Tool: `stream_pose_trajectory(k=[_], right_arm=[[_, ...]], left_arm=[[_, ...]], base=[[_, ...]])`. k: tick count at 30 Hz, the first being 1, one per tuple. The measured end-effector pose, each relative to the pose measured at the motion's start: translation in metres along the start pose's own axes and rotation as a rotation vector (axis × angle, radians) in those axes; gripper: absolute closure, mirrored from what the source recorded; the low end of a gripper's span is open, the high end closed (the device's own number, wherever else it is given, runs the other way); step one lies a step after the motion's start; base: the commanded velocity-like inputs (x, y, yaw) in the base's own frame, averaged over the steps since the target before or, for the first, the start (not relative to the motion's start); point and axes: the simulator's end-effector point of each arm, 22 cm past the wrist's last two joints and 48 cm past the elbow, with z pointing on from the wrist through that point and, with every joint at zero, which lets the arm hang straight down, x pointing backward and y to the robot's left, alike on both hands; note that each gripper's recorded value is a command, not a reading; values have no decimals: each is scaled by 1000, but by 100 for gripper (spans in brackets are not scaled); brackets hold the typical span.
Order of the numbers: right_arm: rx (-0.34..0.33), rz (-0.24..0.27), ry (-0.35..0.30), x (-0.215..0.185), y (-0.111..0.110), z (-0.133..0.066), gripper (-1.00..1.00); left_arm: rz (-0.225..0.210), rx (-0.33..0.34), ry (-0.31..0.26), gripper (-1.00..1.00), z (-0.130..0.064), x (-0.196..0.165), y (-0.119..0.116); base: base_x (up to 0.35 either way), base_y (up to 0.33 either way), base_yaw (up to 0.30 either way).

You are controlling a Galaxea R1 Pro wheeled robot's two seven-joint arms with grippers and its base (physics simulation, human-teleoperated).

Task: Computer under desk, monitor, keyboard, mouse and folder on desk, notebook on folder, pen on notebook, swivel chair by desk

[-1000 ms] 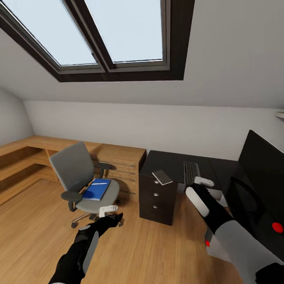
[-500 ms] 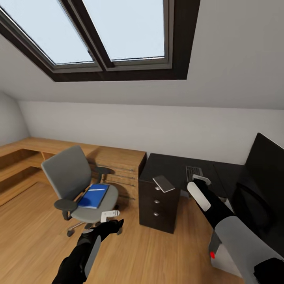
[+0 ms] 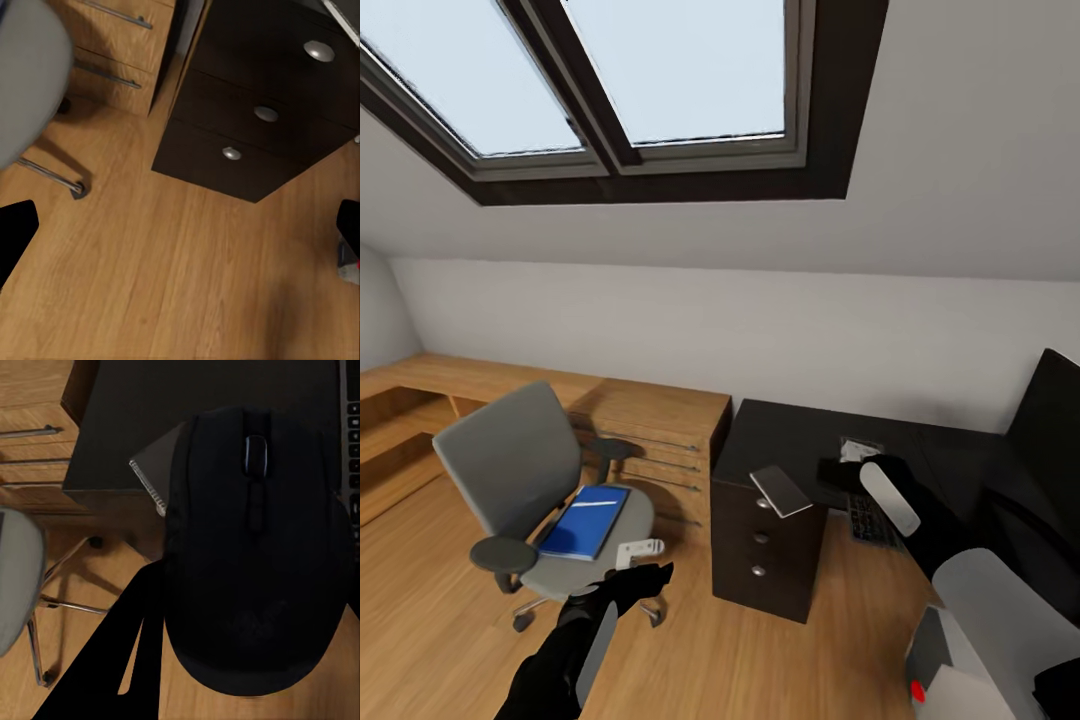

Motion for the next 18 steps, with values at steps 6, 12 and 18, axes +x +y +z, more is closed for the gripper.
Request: stream_pose_trajectory(k=[6, 12, 18], right_arm=[[9, 5, 11, 5, -5, 3, 100], [9, 6, 16, 6, -6, 3, 100], [10, 5, 19, 8, -5, 4, 100]], left_arm=[[0, 0, 2, -100, 0, 1, 0], [-2, 0, 2, -100, 0, 1, 0], [-1, -1, 2, -100, 0, 1, 0]], base=[[328, 0, 0], [328, 0, 0], [328, 0, 0]])
